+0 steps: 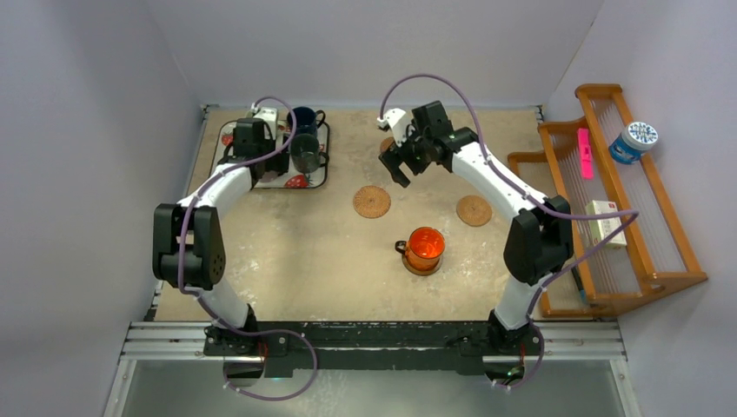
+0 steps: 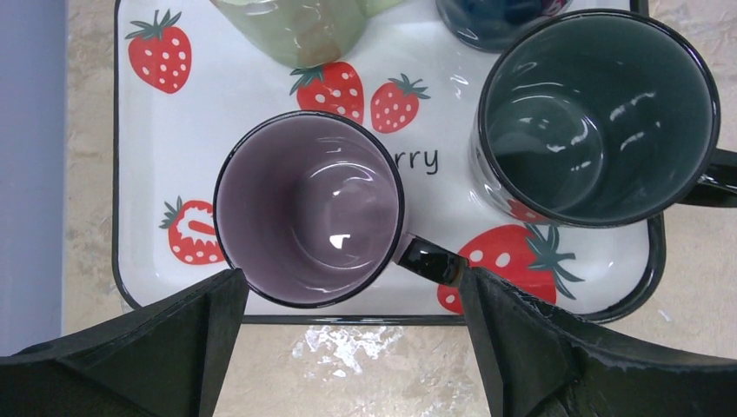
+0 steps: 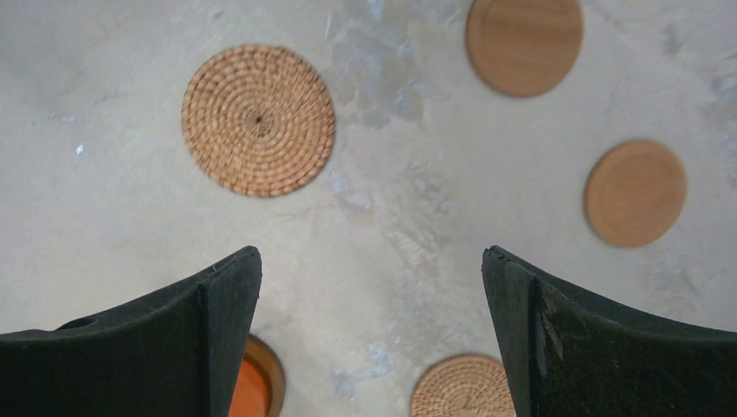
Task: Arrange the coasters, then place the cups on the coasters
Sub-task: Pick up the cup from the tray, then place the cup at the center of the board.
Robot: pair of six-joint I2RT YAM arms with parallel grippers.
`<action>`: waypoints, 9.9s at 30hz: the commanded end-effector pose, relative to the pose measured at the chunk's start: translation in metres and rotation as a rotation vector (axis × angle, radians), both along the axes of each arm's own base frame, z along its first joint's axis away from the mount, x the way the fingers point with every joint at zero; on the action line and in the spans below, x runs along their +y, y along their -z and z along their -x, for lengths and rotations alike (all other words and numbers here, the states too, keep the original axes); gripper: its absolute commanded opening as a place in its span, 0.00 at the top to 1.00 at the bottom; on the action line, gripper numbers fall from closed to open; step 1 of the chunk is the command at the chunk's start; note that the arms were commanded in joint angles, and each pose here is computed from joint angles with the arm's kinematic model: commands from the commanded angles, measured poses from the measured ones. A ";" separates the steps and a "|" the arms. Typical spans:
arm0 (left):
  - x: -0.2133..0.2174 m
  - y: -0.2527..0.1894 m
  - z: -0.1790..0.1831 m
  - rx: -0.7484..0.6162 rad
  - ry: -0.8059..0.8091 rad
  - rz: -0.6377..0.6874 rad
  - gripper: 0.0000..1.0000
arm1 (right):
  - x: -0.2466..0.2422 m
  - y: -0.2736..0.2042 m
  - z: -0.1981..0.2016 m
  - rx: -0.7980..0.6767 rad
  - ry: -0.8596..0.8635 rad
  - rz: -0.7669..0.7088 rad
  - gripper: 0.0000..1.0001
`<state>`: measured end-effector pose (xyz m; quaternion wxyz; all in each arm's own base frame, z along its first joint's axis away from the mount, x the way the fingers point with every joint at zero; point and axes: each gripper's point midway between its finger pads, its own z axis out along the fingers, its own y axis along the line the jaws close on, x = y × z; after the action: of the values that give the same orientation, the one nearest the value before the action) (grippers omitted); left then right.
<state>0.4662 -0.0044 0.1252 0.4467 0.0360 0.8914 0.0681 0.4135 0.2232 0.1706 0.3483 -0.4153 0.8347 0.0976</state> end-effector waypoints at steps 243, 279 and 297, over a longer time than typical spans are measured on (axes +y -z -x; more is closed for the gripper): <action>-0.237 0.004 -0.073 0.111 0.301 0.254 1.00 | -0.025 -0.043 0.066 -0.201 0.026 -0.174 0.01; -0.268 0.012 -0.025 0.223 0.429 0.369 0.50 | -0.021 -0.031 0.061 -0.172 0.020 -0.163 0.01; -0.277 -0.046 -0.015 0.129 0.505 0.327 0.21 | -0.023 -0.040 0.023 -0.198 0.106 -0.180 0.01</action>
<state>0.4719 -0.2843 0.0837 0.3065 0.1724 0.9168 -0.1890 0.3643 0.1976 0.1801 0.4278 -0.3752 0.8141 0.1159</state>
